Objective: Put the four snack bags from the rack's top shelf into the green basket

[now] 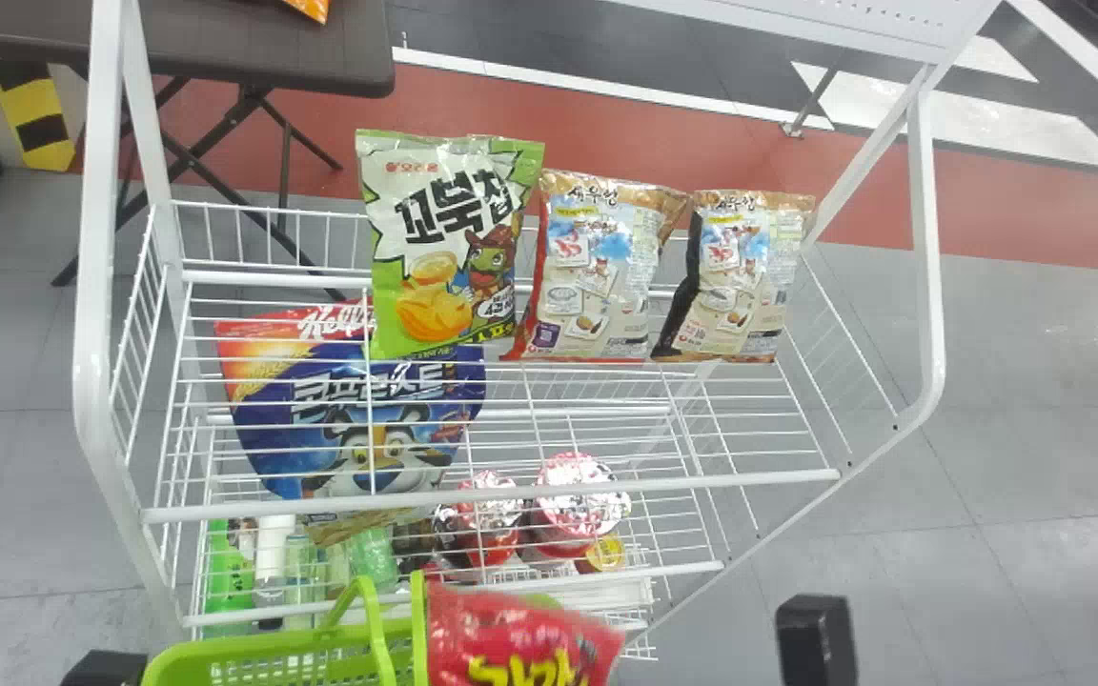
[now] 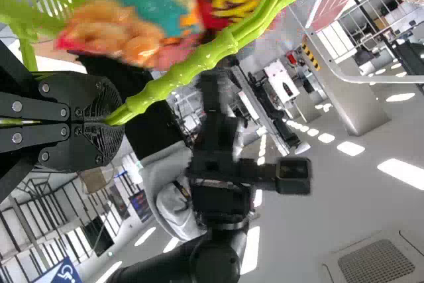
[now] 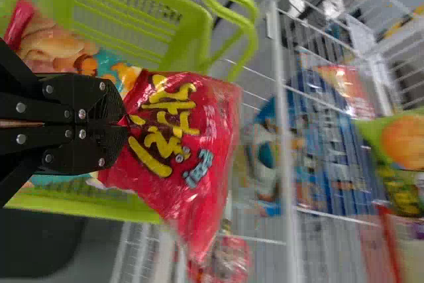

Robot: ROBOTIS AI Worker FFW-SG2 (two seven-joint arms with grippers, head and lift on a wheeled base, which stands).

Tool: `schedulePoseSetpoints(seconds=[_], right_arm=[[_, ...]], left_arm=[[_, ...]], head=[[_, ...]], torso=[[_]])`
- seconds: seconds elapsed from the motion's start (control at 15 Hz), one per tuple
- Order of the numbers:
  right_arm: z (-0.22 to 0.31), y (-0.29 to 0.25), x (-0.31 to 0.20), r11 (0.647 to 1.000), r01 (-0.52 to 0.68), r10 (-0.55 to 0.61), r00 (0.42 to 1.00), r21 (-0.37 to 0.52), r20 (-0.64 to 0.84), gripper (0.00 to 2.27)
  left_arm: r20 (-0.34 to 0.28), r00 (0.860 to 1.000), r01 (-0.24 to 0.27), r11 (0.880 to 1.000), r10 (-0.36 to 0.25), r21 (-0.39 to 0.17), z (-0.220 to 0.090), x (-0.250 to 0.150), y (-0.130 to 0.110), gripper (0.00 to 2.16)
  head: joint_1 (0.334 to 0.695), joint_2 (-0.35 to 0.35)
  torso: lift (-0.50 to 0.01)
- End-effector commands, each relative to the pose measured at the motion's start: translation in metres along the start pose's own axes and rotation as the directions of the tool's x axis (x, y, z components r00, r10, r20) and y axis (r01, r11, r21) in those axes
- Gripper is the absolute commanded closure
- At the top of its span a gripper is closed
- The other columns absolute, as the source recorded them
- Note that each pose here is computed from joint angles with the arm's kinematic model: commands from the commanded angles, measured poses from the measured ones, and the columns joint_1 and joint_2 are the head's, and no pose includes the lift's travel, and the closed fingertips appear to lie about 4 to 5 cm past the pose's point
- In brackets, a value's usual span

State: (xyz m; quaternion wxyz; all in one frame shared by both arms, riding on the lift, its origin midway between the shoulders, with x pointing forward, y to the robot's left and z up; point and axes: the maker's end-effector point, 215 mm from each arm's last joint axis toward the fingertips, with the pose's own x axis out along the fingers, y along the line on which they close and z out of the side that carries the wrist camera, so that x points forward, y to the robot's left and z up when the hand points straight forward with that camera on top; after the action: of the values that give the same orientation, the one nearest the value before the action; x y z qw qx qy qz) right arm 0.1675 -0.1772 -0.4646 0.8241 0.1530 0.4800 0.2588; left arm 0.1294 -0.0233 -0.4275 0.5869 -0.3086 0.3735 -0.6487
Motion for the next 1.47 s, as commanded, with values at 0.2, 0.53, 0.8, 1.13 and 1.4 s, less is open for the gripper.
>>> schedulePoseSetpoints(seconds=[0.2, 0.53, 0.8, 1.13, 1.4], right_arm=[[-0.020, 0.029, 0.030, 0.997, -0.077, 0.078, 0.996, 0.026, -0.049, 2.11], [-0.013, 0.017, 0.038, 0.999, -0.038, 0.037, 0.999, -0.010, -0.038, 0.00], [0.089, 0.001, 0.042, 0.975, 0.066, 0.002, 0.952, -0.212, 0.305, 0.05], [0.248, 0.003, 0.054, 0.874, 0.354, 0.004, 0.680, -0.333, 0.733, 0.05], [0.320, -0.005, 0.093, 0.835, 0.482, -0.076, 0.577, -0.263, 0.813, 0.07]], left_arm=[[-0.002, 1.000, 0.006, 1.000, -0.006, 0.008, 0.002, 0.002, -0.002, 2.11], [0.001, 1.000, 0.007, 1.000, -0.007, 0.007, 0.002, 0.002, -0.004, 2.11], [-0.001, 1.000, 0.005, 1.000, -0.005, 0.006, 0.001, 0.004, -0.004, 2.11], [-0.003, 1.000, 0.001, 1.000, -0.001, 0.005, -0.001, 0.004, -0.004, 2.11], [-0.006, 1.000, 0.001, 1.000, -0.001, 0.005, -0.002, 0.003, -0.004, 2.11]], head=[[0.695, -0.350], [0.695, -0.350], [0.695, -0.350], [0.695, -0.350], [0.695, -0.350]], torso=[[0.000], [0.000], [0.000], [0.000], [0.000]])
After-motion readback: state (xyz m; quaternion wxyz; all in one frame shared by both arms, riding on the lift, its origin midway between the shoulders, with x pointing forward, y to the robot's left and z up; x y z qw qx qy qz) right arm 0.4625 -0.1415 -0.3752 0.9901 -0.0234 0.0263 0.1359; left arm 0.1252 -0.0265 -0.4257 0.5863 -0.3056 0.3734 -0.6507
